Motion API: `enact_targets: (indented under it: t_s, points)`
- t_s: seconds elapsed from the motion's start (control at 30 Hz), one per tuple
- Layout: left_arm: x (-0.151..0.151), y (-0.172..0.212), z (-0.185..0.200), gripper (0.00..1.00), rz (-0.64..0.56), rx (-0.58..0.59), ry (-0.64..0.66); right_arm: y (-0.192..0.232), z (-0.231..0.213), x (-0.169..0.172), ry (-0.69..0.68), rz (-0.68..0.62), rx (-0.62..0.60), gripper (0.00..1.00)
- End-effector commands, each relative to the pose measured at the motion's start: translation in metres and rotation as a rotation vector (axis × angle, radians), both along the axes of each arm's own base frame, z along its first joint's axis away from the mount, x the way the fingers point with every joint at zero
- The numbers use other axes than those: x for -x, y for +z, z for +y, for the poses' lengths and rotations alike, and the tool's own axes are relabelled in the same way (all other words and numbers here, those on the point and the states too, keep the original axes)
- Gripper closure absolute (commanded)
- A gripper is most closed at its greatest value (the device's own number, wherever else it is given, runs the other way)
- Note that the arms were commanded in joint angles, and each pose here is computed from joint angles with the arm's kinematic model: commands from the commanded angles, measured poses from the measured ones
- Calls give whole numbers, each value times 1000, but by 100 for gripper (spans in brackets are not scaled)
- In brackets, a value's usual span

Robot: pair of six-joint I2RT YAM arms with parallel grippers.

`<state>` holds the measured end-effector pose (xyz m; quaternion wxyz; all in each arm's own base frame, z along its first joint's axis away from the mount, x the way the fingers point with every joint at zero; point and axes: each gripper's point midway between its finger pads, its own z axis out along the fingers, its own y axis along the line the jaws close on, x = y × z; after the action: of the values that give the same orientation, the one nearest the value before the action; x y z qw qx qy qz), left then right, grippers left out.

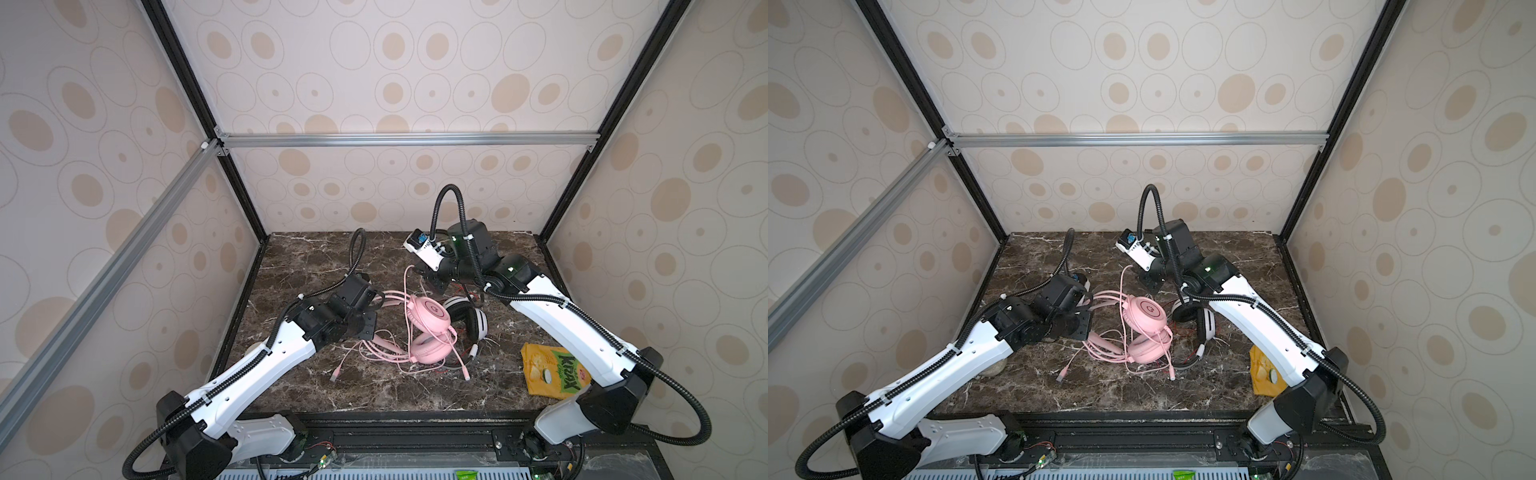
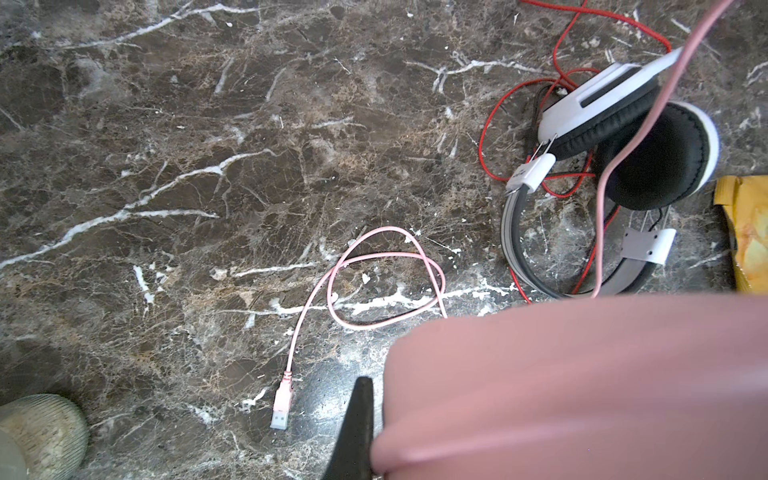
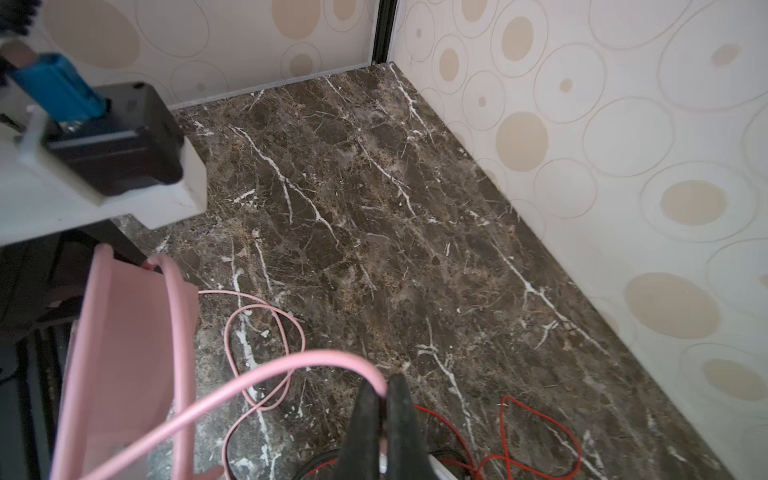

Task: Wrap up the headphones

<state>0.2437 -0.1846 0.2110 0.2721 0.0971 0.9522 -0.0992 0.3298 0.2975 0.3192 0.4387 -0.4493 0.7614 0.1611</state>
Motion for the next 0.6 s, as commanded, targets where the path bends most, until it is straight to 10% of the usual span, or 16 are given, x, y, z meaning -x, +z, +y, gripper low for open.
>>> enact_targets:
  t_s: [0.0, 0.3, 0.43, 0.57]
  points:
    - [0, 27, -13, 100, -51, 98, -19, -1, 1, -4, -18, 80, -150, 100]
    - [-4, 66, -6, 100, -78, 166, 66, -53, -2, 4, -20, 283, -219, 100]
    - [-12, 81, 1, 100, -67, 165, 100, -62, -6, 18, 1, 361, -284, 62]
    - [-21, 92, 11, 100, -67, 167, 154, -70, -32, 31, -56, 397, -317, 50]
